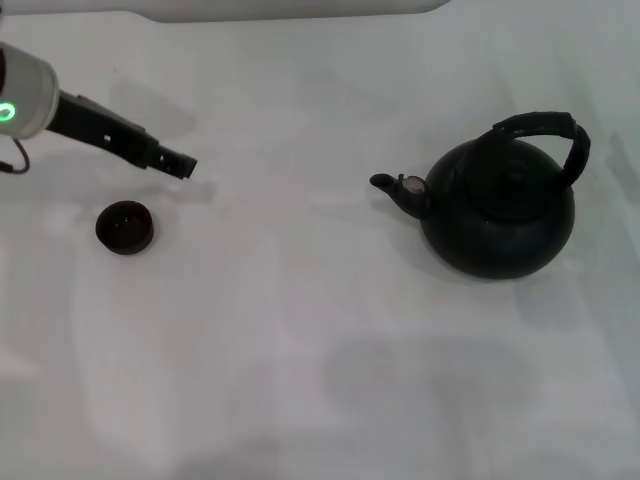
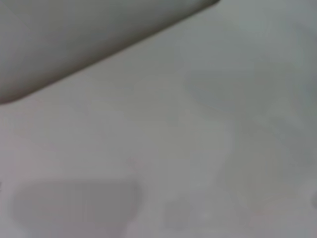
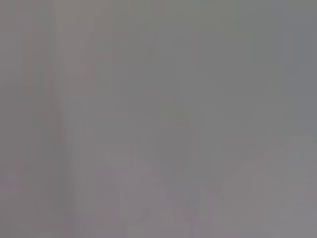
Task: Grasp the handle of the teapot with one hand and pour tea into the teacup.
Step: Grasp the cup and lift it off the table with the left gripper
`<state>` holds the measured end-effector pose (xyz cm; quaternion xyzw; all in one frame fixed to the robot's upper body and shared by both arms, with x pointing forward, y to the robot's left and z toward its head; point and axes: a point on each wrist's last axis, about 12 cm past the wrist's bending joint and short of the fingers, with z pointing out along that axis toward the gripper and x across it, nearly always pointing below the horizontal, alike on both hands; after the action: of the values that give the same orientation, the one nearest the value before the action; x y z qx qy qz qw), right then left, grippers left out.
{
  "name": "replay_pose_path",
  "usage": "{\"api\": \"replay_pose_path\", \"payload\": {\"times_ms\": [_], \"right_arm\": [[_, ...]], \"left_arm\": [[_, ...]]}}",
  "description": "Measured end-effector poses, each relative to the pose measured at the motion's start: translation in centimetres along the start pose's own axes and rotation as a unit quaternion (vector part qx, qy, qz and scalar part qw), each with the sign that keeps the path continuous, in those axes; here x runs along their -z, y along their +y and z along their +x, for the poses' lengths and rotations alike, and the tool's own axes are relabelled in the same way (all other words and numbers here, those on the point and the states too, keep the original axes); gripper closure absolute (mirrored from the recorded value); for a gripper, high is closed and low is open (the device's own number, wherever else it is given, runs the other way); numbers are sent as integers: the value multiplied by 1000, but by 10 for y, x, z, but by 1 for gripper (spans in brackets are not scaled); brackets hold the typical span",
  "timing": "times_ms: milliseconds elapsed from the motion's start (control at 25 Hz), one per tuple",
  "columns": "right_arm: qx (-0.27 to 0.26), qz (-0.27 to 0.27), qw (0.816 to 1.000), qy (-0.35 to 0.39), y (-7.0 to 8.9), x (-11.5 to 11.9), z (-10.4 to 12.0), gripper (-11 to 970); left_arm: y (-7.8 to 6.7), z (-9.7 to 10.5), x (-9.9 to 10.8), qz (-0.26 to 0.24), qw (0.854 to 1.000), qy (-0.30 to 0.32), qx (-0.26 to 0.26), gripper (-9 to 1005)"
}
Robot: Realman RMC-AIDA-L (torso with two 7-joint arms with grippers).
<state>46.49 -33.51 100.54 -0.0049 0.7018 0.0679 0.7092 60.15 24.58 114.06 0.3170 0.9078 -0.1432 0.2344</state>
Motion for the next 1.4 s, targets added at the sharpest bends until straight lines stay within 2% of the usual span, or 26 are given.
{"api": "replay_pose_path", "payload": {"times_ms": [520,720,1120,1400], "right_arm": [[1,2,1000,4,-2,2,1,86],[0,4,1000,5,-2,3,2,86],[0,4,1000,5,-2,3,2,86],[-1,3,1000,4,-2,2,1,87]], "left_arm": [[-1,17,-5,2,999,37,21,114],[2,24,-7,-11,998,58,23,115],[0,29,-12,-7,997,74,26,117],[3,33,-11,-18,996,88,26,121]]}}
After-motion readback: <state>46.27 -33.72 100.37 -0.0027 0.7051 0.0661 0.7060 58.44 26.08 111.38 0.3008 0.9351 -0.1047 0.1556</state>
